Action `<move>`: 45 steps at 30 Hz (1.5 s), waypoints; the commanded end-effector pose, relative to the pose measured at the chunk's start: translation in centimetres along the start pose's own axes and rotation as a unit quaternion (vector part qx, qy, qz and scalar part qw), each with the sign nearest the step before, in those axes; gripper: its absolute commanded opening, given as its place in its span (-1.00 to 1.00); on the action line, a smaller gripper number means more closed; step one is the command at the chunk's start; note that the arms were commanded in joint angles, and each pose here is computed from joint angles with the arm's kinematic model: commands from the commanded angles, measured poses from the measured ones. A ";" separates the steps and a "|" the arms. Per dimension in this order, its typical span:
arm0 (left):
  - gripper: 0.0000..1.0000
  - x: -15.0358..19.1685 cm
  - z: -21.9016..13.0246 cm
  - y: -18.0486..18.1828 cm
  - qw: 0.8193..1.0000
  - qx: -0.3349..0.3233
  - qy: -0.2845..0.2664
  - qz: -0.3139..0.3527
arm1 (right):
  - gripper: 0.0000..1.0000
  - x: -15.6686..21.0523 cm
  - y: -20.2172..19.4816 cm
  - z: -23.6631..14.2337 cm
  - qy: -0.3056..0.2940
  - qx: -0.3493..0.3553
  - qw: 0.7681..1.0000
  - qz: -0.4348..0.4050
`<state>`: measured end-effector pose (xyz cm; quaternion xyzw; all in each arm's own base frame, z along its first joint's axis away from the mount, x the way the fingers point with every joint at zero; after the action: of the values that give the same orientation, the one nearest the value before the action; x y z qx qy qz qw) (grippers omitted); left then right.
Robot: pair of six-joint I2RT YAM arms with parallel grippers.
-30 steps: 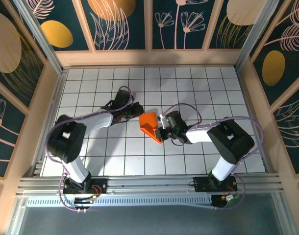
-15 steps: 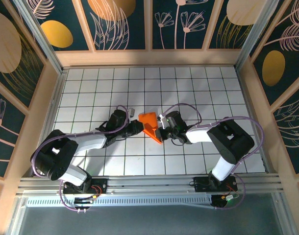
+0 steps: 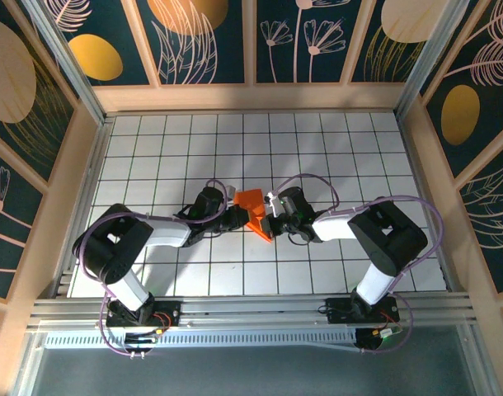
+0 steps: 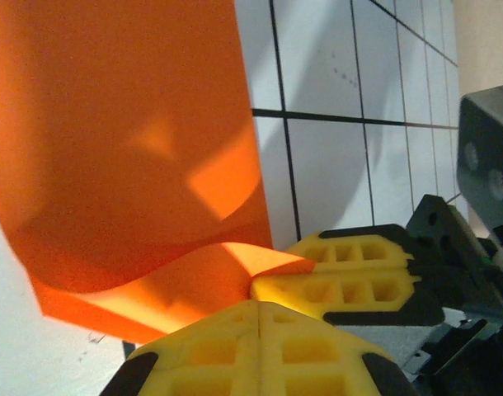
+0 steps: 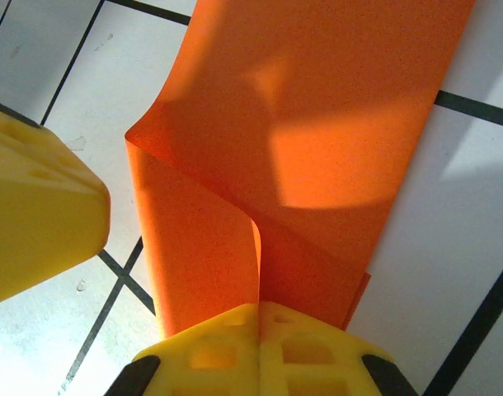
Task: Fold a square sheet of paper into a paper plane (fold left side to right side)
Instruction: Third fold the triangle at the center of the table.
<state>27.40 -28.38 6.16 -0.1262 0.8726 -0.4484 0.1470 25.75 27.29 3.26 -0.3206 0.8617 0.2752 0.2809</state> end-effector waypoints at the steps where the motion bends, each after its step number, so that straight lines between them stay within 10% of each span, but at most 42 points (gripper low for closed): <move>1: -0.95 -0.2 0.5 -1.1 1.000 0.021 0.003 0.002 | -1.00 2.7 -0.8 0.6 0.051 0.020 0.998 0.004; 33: -0.98 0.4 1.8 4.8 0.995 -0.096 0.007 -0.022 | -1.00 1.8 -0.5 0.5 0.044 0.018 0.999 0.004; 45: -1.00 0.9 1.7 8.0 0.982 -0.180 0.012 -0.050 | -0.59 -2.9 -0.6 -1.5 0.009 0.028 0.999 0.015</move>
<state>27.63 -28.08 2.64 -0.1565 0.9060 -0.3788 0.1059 26.52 27.53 4.16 -0.3126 0.8734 0.2636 0.2646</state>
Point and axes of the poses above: each hand's point on the last joint's axis, 136 mm out from that joint toward the fingers, its own z axis out along the fingers, its own y axis along the line the jaws close on, x = y × z, the point moved 2 cm from there along -z, back along the fingers, and after that the axes turned 13 degrees about -z, right-handed, at the moved point
